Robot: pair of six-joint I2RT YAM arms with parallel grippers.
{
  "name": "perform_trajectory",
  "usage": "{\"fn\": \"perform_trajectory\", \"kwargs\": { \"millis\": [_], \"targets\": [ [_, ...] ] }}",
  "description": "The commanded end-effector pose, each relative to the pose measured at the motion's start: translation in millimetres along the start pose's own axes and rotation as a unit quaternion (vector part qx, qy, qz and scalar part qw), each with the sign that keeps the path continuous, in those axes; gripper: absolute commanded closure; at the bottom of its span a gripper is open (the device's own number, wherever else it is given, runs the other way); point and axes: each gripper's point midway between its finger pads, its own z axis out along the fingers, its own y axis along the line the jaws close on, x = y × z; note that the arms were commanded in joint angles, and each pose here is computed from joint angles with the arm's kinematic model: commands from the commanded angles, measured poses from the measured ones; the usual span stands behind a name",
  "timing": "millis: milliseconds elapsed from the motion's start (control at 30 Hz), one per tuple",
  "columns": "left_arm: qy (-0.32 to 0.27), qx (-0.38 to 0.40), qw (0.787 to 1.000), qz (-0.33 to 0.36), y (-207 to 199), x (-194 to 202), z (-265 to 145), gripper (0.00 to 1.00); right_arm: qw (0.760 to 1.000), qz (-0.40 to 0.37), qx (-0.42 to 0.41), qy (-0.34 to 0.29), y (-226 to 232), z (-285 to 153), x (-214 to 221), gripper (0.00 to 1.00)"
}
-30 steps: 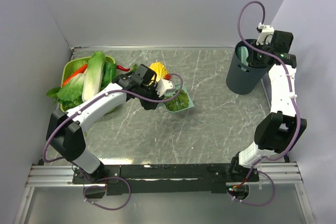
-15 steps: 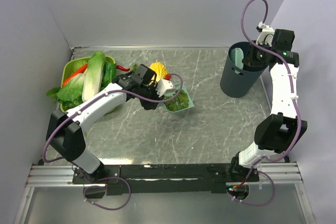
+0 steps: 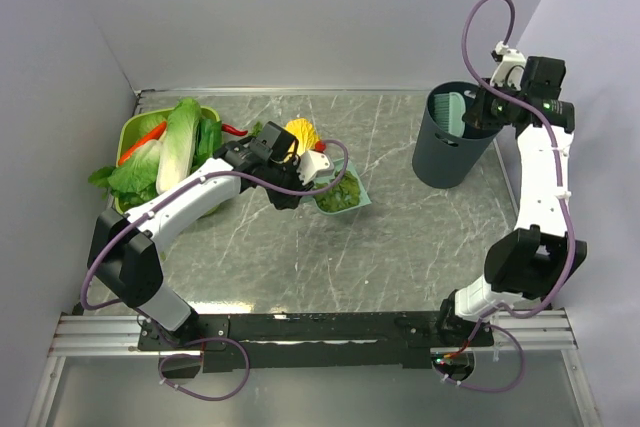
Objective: Sweep away the paper scraps from the table
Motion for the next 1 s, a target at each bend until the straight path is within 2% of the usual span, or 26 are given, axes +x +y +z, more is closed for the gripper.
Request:
{"fn": "perform_trajectory", "kwargs": {
  "millis": [0,267,433,533,733,800,833,900,967],
  "targets": [
    [-0.046,-0.004,0.999,0.023,4.9,-31.8,-15.0,0.99,0.992,-0.059,0.049,-0.101,5.3,-57.2,-53.1,1.0],
    [-0.058,-0.021,0.998,0.023,15.7,-47.8,-18.2,0.99,0.966,-0.104,0.085,-0.219,31.5,-132.0,-83.7,1.0],
    [-0.074,-0.043,0.996,0.017,28.8,-67.6,-21.2,0.99,0.95,-0.138,0.058,-0.275,70.8,-182.6,-80.9,1.0],
    [-0.087,-0.058,0.994,0.007,38.5,-82.6,-22.1,0.99,0.946,-0.155,0.033,-0.283,90.7,-198.4,-66.6,1.0],
    [-0.127,-0.091,0.988,-0.016,65.0,-124.4,-18.5,0.99,0.963,-0.156,0.01,-0.219,104.9,-198.6,1.6,1.0],
    [-0.128,-0.095,0.987,-0.023,73.2,-132.5,-7.5,0.99,0.971,-0.151,0.01,-0.185,99.1,-183.5,30.0,1.0],
    [-0.148,-0.104,0.983,-0.023,79.3,-149.4,-14.9,0.99,0.974,-0.152,0.012,-0.167,97.6,-179.3,49.5,1.0],
    [-0.146,-0.107,0.983,-0.028,89.0,-156.7,-0.8,0.99,0.975,-0.157,0.012,-0.154,97.9,-178.1,67.1,1.0],
    [-0.168,-0.12,0.978,-0.024,99.7,-178.1,-6.0,0.99,0.979,-0.166,-0.004,-0.122,99.1,-168.1,92.0,1.0]
  ]
}}
